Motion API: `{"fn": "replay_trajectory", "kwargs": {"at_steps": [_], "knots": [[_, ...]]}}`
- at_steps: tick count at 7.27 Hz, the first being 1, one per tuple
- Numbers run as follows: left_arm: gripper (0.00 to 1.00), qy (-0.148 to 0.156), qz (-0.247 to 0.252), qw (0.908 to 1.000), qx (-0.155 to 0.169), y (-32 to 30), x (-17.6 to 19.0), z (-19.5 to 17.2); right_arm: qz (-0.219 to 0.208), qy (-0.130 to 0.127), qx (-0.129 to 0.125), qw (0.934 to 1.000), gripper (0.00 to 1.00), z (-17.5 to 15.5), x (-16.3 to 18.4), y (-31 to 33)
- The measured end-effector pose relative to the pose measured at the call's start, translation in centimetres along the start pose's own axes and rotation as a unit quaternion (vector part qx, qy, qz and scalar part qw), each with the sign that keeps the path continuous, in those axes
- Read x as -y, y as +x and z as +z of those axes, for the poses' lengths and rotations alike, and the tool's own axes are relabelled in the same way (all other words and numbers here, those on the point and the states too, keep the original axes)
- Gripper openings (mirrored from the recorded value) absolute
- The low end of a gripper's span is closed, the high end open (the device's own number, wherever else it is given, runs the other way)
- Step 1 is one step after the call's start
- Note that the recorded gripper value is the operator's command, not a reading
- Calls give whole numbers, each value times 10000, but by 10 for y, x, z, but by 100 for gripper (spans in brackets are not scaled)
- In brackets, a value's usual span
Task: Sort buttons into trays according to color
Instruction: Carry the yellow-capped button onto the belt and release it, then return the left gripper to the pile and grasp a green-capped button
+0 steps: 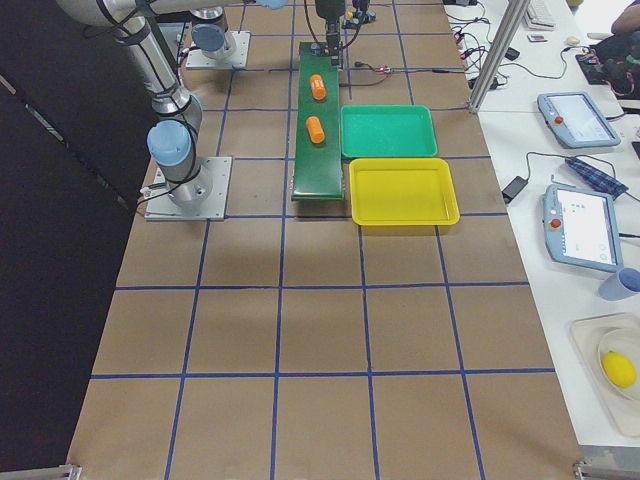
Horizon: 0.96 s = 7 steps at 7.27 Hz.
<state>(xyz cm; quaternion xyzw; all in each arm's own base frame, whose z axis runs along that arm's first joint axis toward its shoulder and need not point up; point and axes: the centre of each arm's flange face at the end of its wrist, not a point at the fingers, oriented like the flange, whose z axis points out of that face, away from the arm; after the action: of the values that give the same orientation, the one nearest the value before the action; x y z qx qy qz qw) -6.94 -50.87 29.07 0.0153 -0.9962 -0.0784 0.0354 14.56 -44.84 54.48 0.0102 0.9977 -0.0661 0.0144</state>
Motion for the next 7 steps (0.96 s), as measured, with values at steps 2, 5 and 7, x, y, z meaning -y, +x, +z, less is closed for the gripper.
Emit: {"fn": "replay_trajectory", "kwargs": {"at_steps": [2,5,7], "knots": [[100,197,-101,9998,-10,-41,36,-28,-2,1,0,10000,100,0,0,0],[100,355,-20,9994,-53,-153,113,-35,-2,-1,0,10000,100,0,0,0],[100,246,77,9996,-130,-200,145,-10,-2,4,0,10000,100,0,0,0]]}}
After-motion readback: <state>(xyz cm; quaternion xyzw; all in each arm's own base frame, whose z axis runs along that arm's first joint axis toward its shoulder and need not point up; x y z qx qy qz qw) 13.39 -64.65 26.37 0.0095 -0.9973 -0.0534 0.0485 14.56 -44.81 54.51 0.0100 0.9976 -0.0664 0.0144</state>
